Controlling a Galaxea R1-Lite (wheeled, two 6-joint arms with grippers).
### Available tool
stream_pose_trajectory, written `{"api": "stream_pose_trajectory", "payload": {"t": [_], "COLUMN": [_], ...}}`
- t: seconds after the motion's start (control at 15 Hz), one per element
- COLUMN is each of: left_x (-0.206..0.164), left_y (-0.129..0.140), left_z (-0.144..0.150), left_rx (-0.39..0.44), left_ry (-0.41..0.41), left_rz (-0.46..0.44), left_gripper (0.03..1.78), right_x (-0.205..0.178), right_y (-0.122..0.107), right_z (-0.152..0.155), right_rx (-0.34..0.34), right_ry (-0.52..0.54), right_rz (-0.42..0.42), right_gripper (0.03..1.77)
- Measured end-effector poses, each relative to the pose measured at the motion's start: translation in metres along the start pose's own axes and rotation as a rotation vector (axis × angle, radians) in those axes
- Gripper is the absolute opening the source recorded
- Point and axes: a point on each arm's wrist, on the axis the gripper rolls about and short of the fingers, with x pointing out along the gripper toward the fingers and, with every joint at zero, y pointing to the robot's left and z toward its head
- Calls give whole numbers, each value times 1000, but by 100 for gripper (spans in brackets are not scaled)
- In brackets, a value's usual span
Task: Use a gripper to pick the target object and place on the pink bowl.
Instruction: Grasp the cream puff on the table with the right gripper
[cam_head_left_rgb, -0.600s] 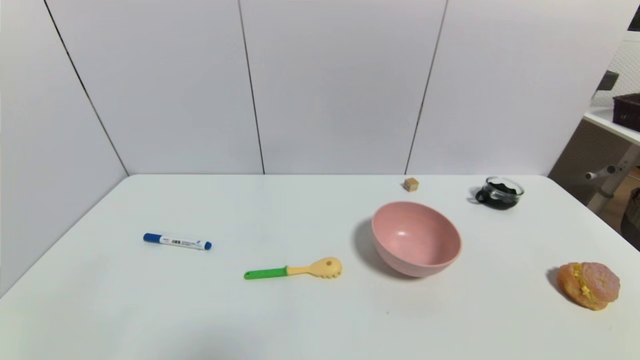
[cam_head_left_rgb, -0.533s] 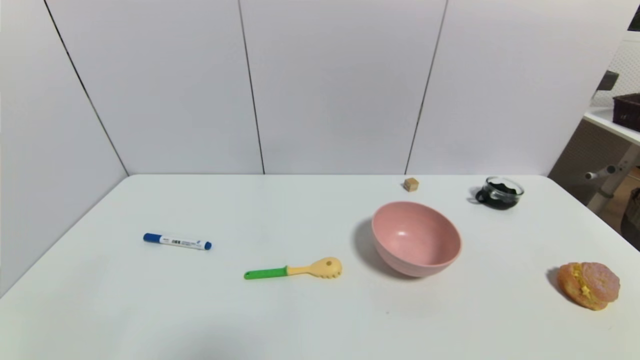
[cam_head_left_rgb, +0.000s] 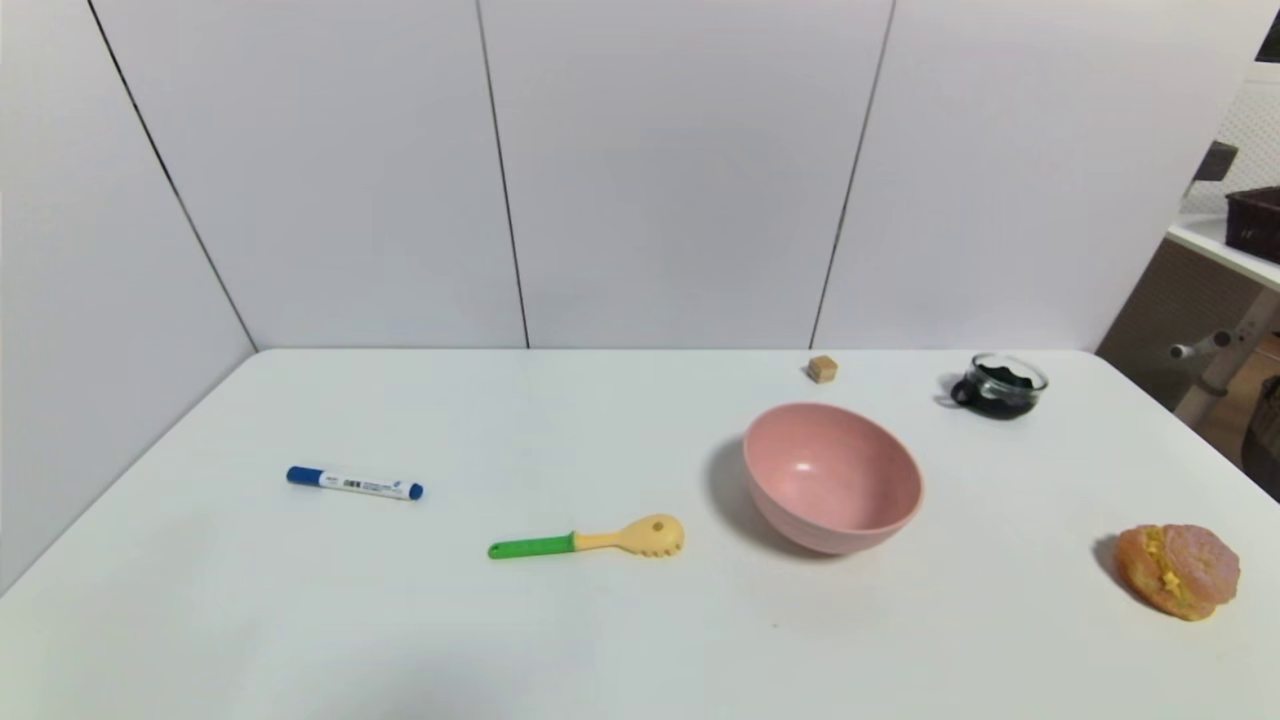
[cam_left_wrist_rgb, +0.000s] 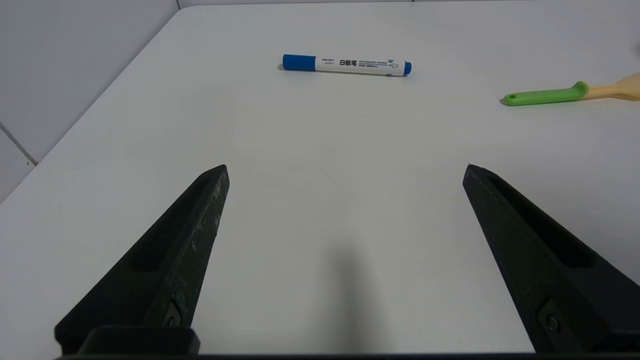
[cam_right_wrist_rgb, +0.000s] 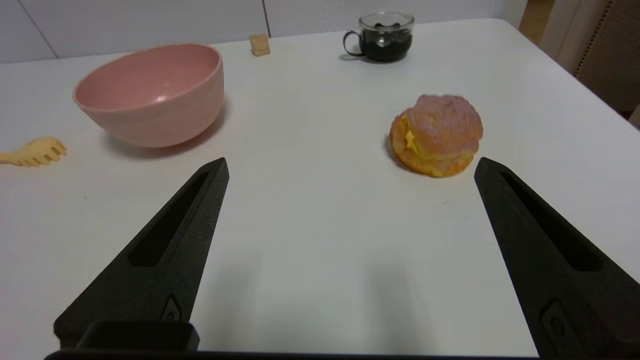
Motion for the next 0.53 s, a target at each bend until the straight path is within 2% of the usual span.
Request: {"api": "stream_pose_trajectory", "payload": {"t": [0.4,0.53], "left_x": [0,0], "left_y": [0,0], "left_z": [0,0], "left_rx": [0,0], "left_ry": [0,0], "left_rz": [0,0], "left_gripper": [169,169], "right_x": [35,49], "right_y": [6,7], "right_z": [74,97], "right_rx": [20,30], "right_ry": [45,100], "right_rz": [-34,-62], "right_gripper": [170,170]}}
